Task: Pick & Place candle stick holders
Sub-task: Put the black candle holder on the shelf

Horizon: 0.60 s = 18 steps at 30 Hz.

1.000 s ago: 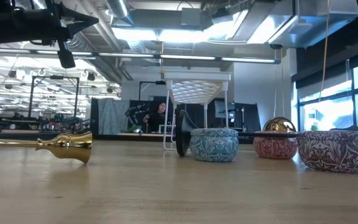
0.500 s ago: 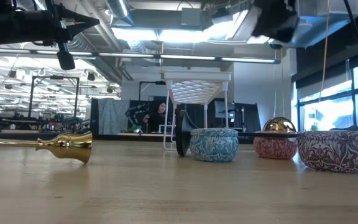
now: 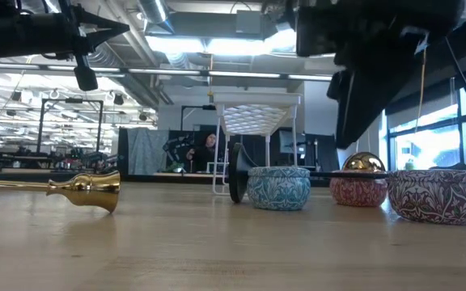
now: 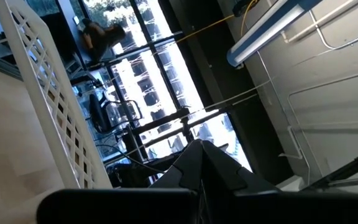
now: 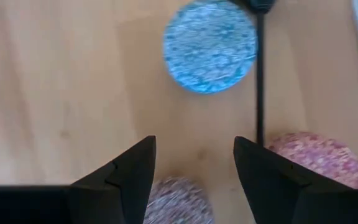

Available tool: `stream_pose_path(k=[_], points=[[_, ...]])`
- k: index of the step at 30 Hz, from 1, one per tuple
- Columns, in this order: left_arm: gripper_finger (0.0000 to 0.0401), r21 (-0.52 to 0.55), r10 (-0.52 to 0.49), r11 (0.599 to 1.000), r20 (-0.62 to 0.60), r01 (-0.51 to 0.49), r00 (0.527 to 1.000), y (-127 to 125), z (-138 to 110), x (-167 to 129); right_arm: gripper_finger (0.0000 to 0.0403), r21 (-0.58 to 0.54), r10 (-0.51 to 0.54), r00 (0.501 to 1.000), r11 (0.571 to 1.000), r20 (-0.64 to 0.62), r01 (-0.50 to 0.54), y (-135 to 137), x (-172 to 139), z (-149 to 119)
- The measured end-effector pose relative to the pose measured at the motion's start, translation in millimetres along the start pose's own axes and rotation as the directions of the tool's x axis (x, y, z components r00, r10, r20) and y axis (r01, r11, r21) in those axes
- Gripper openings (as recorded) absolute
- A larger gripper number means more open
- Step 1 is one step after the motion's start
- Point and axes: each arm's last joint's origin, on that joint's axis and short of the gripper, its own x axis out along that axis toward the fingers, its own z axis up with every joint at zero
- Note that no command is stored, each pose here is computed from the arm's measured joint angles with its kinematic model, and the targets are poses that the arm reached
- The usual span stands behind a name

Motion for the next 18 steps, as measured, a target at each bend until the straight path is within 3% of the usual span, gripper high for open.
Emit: stream_pose_path(k=[12,18], points=[[0.0001,0.001,-0.011,1.0,-0.027,0.011,1.0,0,-1,0,0.022,0.011,-0.121,0.99,0.993,0.068,0.121,-4,6,3],[0.0001,0.009,-0.01,1.0,-0.028,0.01,1.0,0,-1,0,0.022,0.016,-0.127,0.991,0.992,0.043,0.126,-6,21,5]])
